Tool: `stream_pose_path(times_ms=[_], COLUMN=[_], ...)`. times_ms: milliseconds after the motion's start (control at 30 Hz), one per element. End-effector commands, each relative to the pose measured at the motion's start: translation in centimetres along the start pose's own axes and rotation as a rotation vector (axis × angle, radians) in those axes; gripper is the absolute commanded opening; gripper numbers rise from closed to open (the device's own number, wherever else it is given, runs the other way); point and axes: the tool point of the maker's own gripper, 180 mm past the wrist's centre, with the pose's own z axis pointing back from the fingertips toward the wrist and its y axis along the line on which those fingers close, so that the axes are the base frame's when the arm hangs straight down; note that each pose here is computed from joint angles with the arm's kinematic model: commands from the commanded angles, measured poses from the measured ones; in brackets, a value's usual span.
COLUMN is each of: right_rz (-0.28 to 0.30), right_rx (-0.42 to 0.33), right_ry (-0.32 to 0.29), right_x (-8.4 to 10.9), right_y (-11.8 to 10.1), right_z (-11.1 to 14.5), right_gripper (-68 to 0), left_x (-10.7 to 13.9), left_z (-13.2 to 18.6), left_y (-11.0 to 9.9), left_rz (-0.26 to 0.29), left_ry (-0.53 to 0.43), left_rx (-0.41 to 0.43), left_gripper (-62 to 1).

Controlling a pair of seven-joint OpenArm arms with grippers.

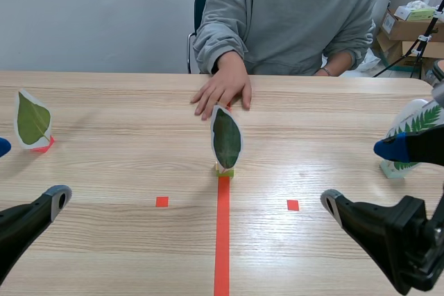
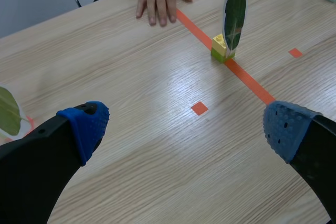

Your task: Do the leaf sorting experiment

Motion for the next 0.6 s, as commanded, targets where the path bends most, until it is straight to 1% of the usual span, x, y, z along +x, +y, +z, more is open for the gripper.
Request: stream_pose_path(times_ms=[0, 567], right_rz=[0.004, 0.008], right_rx=[-0.002, -0.003], right_ry=[-0.018, -0.012], right_x=[0.44, 0.32], right_y=[-0.27, -0.30], right_z=[0.02, 0.02], right_gripper=[-9.8, -9.8], left_x=[0.91, 0.91], left_z=[-0.12, -0.12], left_y=[-0.21, -0.21], left_rz=[0.006, 0.006], left_ry=[-0.036, -0.036], left_rx=[-0.002, -0.002], left_gripper=[1.4, 1.4])
